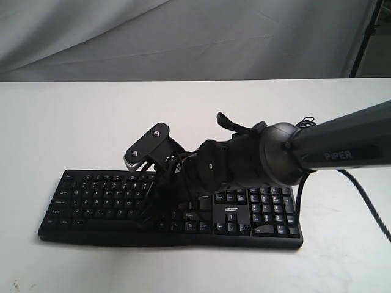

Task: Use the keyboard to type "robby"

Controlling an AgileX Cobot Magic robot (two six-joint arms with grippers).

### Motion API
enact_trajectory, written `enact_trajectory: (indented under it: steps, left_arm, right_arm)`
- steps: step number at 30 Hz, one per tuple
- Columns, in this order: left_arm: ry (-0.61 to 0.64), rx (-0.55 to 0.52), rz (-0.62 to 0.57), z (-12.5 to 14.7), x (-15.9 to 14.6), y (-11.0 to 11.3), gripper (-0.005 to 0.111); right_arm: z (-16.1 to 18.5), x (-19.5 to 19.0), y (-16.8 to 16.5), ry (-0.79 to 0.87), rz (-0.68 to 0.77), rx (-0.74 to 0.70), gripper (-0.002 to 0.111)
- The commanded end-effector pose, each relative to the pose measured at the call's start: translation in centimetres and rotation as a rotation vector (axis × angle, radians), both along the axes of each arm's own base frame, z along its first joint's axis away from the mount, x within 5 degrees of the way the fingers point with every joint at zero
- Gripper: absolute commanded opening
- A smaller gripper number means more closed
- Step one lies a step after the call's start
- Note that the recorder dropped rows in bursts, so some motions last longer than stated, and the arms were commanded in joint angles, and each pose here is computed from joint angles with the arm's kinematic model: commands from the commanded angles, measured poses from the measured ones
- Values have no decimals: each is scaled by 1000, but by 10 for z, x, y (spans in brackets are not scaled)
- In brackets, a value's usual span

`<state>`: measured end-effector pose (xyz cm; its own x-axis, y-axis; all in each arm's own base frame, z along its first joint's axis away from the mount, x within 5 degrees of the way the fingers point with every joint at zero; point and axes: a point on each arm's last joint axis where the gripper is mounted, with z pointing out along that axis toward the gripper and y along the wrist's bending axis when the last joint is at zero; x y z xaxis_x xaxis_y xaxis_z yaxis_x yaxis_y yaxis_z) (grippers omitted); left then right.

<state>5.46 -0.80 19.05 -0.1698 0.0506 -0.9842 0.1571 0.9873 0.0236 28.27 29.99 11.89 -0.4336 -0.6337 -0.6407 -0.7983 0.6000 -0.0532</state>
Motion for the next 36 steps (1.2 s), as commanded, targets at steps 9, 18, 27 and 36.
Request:
enact_trajectory:
  steps: [9, 18, 27, 36]
  left_arm:
    - [-7, 1, -6, -1, 0, 0, 0]
    - [-7, 1, -6, -1, 0, 0, 0]
    - [-7, 1, -6, -1, 0, 0, 0]
    - [-7, 1, -6, -1, 0, 0, 0]
  right_arm:
    - [1, 3, -2, -30, 7, -5, 0]
    - [-10, 6, -5, -12, 0, -28, 0]
    - [-11, 6, -6, -9, 1, -30, 0]
    - [9, 6, -5, -37, 3, 2, 0]
